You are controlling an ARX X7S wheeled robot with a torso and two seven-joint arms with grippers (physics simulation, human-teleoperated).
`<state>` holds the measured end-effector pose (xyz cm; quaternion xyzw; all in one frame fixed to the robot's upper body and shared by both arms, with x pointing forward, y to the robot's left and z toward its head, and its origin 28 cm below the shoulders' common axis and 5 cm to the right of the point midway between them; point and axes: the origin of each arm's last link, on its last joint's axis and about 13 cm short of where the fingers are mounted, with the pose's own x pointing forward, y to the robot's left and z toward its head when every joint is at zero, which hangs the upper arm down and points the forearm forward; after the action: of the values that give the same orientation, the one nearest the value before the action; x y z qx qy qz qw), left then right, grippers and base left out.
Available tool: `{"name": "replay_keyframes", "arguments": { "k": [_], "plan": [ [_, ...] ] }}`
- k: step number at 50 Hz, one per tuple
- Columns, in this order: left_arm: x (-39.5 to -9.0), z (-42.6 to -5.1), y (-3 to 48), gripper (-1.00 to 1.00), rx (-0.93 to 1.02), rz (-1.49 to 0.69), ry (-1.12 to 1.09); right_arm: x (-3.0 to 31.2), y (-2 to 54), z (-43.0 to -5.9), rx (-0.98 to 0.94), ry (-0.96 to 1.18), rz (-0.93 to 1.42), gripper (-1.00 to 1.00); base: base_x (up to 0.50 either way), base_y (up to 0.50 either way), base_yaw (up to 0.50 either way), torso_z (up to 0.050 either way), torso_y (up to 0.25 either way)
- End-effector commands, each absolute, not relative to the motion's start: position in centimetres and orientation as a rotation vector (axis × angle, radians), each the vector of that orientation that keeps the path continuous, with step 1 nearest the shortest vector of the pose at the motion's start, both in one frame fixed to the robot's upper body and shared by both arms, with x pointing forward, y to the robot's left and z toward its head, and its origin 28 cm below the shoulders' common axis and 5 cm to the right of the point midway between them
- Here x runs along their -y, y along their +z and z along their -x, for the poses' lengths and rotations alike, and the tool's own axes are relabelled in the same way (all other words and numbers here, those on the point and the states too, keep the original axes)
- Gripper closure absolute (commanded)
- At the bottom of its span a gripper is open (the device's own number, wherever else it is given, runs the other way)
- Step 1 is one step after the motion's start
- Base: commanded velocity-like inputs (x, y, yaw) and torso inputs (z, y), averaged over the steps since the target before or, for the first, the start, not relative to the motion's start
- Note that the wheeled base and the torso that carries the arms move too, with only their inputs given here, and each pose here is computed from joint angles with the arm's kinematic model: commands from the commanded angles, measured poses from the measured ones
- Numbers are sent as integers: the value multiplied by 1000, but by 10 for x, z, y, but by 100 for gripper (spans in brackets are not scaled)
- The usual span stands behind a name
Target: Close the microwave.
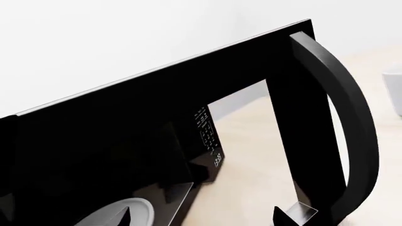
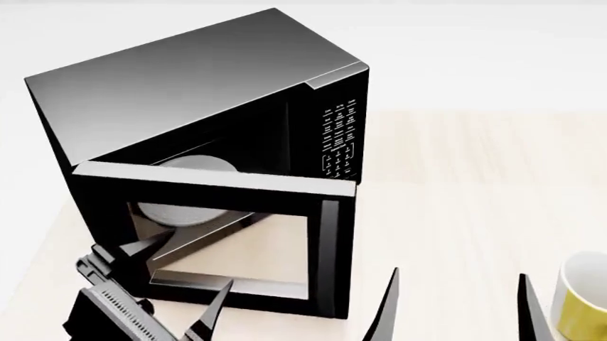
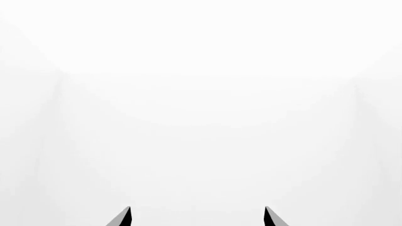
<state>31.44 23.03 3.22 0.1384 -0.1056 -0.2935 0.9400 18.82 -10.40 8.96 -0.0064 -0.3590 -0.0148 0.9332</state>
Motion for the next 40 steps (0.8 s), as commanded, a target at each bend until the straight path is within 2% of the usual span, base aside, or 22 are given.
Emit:
{"name": "replay_keyframes", "arguments": {
  "k": [1,40],
  "plan": [
    [-229,-324,42,-100,259,-240,-526,104,89,-188,735,-30,23,-100,0,0,0,0,0],
    [-219,-342,47,-100,294,-210,-417,105,85,-190,717,-24,25,-100,0,0,0,0,2]
  ]
}}
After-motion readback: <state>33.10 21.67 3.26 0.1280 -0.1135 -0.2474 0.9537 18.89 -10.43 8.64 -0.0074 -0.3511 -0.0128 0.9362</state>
